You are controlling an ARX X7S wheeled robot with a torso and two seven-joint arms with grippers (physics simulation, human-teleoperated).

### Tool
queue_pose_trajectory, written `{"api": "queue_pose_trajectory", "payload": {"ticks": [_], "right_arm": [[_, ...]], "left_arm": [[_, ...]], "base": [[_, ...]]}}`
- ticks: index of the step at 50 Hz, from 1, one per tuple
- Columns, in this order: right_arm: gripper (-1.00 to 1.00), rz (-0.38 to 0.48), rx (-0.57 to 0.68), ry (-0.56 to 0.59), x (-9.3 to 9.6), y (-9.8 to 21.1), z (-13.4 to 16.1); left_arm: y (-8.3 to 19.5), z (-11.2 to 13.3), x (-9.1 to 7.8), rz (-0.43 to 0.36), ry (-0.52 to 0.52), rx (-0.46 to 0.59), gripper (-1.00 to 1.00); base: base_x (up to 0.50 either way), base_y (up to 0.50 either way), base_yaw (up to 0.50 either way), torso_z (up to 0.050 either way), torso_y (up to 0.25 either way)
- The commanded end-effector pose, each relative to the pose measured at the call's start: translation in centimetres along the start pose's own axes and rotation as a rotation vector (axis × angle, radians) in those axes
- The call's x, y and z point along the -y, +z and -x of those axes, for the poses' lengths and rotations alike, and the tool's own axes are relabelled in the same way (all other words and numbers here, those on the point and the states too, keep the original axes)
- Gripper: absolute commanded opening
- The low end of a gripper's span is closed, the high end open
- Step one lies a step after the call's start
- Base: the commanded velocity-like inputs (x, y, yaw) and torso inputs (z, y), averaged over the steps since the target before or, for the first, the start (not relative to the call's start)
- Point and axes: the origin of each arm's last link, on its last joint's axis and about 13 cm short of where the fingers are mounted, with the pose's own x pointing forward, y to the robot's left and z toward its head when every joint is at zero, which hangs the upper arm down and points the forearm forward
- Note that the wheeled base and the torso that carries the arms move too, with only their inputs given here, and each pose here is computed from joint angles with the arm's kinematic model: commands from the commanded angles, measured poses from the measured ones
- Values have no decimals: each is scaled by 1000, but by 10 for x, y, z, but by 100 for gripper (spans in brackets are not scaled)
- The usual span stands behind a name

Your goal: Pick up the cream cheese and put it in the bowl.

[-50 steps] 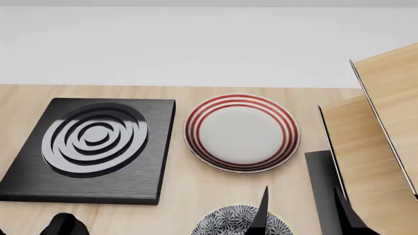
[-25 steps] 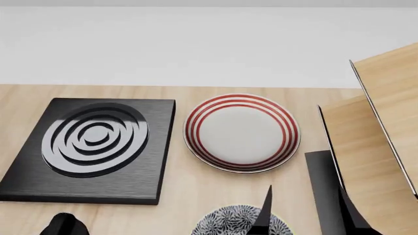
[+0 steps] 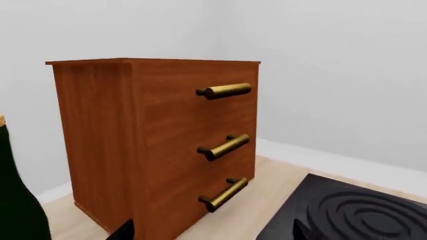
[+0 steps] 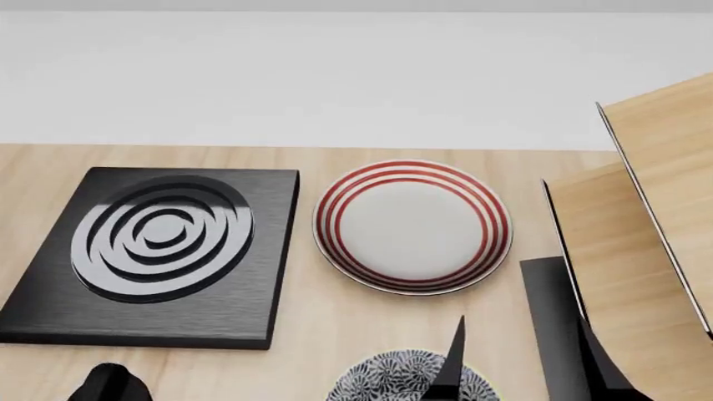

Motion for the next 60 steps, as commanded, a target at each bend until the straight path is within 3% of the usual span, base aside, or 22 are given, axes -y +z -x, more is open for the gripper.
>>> {"api": "queue_pose_trajectory", "payload": {"ticks": [1,46,60], "right_arm": [[100,1,-1,-4,0,-1,0],[100,17,-4,-16,-1,-1,-2],[100,10,-8,-7,-2,-4,-2]], "left_arm": [[-5,0,0,-2,8,-29,100],[-10,3,1,5,-10,-35,100],[-18,7,5,-25,-9,-46,100]], "base": [[0,0,0,0,0],[0,0,0,0,0],[0,0,0,0,0]]}}
